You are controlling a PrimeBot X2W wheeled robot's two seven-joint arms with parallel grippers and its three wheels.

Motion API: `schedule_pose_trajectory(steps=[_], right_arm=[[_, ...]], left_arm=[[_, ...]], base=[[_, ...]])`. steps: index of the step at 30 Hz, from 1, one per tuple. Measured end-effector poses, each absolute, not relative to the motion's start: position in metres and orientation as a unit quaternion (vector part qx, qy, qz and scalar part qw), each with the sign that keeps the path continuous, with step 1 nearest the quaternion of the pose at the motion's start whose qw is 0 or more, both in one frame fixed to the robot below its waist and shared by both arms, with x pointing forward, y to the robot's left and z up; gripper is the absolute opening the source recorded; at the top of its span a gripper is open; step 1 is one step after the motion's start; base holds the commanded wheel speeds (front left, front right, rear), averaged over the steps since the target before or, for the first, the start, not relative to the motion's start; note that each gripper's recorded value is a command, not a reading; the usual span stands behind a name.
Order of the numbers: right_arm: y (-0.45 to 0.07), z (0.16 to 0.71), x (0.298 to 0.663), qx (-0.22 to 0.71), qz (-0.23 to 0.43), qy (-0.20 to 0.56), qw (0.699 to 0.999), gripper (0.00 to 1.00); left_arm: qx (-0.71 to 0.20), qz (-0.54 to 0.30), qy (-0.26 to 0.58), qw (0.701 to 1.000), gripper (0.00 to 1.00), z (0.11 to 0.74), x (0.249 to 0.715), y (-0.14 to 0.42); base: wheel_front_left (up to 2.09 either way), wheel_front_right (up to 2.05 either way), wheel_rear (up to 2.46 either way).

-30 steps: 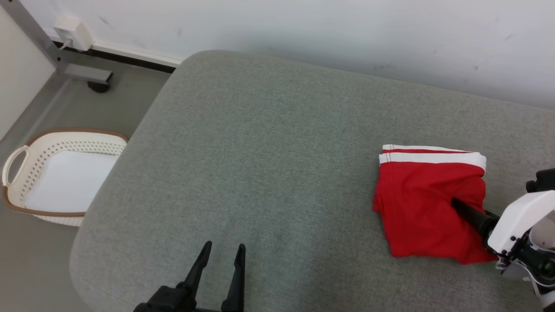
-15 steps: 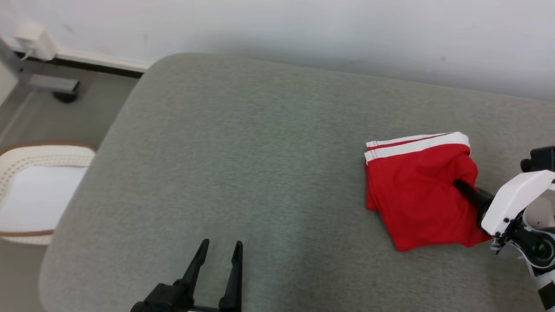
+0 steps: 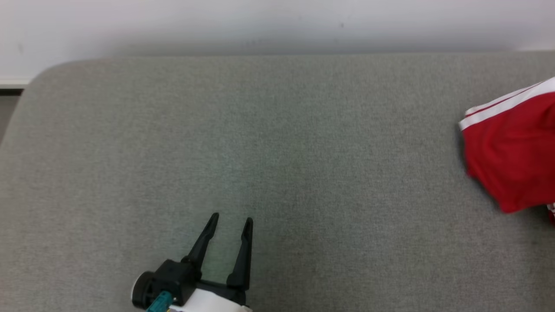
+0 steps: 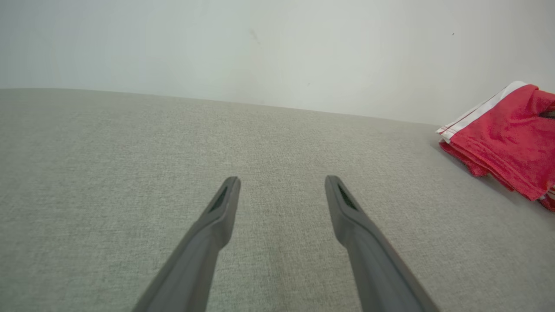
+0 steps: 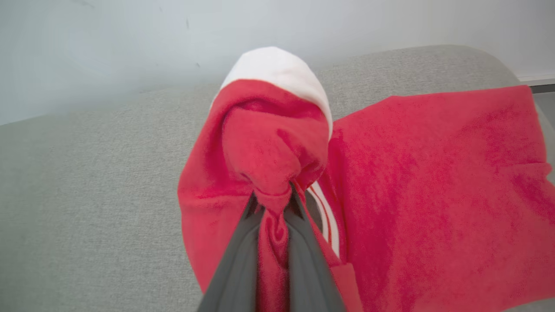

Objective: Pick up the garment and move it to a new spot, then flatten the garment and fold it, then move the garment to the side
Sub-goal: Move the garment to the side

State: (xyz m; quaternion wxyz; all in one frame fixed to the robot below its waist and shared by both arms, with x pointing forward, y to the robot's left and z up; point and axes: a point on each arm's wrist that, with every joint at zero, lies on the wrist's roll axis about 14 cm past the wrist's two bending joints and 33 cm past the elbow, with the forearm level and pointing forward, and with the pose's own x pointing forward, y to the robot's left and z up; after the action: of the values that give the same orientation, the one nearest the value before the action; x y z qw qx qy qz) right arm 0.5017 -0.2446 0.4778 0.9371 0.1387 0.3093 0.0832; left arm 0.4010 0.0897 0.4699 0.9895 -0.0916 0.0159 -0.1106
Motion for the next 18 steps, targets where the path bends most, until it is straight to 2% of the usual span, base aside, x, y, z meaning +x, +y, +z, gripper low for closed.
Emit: schedule_pose_trajectory(steps=[7,12,14,15,18], right_arm=[[-0.310,0.477,0.525,0.099,0.001,0.308,0.946,0.00],[-0.337,0.460,0.527,0.074,-0.042,0.334,0.939,0.00],[-0.350,0.452,0.522,0.056,-0.064,0.347,0.934,0.52],[-0.358,0.448,0.518,0.049,-0.077,0.352,0.932,1.00],[-0.380,0.439,0.501,0.013,-0.113,0.365,0.924,1.00]], left_arm=[[-0.089,-0.141,0.054,0.985,1.00,0.438,0.419,0.072],[-0.086,-0.126,0.066,0.986,1.00,0.427,0.424,0.082],[-0.085,-0.121,0.068,0.987,1.00,0.425,0.423,0.085],[-0.084,-0.119,0.068,0.987,1.00,0.426,0.423,0.087],[-0.081,-0.117,0.063,0.988,1.00,0.430,0.423,0.088]], base=[[0.00,0.00,0.00],[0.00,0.00,0.00],[0.00,0.00,0.00],[0.00,0.00,0.00],[0.00,0.00,0.00]])
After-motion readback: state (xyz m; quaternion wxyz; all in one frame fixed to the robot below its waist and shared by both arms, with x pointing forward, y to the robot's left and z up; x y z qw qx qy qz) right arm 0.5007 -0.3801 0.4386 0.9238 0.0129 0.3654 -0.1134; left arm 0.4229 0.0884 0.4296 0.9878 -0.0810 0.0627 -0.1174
